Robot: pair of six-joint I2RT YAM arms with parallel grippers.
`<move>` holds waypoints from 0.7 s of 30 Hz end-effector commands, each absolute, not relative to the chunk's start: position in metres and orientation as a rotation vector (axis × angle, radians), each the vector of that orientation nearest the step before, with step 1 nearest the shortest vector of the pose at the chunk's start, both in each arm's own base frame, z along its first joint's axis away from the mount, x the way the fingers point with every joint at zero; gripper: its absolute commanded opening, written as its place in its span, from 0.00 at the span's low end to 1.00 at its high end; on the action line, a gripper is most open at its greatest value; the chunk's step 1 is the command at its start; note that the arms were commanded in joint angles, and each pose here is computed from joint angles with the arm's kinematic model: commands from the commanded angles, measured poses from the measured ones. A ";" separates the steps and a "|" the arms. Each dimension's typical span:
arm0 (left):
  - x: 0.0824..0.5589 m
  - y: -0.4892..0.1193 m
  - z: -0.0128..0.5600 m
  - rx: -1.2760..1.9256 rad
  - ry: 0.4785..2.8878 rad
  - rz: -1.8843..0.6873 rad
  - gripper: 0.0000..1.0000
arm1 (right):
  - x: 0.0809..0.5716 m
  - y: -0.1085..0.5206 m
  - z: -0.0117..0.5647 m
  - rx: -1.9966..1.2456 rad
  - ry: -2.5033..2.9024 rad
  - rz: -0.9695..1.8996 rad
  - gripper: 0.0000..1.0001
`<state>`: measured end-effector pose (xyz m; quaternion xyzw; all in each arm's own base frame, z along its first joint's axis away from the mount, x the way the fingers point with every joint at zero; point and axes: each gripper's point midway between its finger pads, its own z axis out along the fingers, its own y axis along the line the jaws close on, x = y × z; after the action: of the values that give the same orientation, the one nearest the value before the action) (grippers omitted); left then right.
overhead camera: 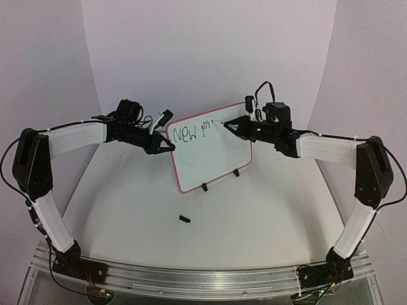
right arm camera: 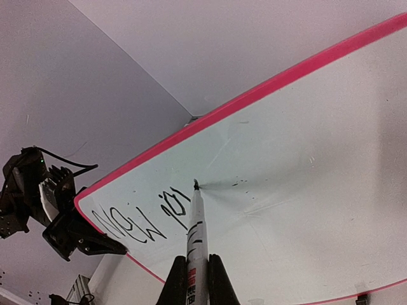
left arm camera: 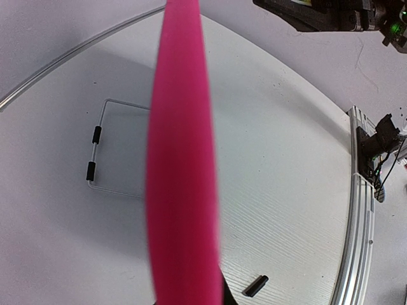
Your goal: Write a sentence on the whiteboard
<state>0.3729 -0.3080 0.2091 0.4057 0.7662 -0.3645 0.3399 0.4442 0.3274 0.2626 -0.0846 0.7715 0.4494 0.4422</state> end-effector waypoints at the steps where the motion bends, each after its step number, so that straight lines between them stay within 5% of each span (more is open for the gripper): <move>1: 0.355 -0.311 0.189 1.111 2.080 -0.964 0.00 | 0.441 0.329 0.254 -0.219 1.923 1.147 0.00; 21: 0.354 -0.311 0.188 1.112 2.082 -0.963 0.00 | 0.426 0.333 0.222 -0.242 2.011 1.207 0.00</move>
<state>0.3725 -0.3087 0.2092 0.4070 0.7654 -0.3644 0.3402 0.4249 0.3322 0.2174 -0.0909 0.7955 0.4654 0.3772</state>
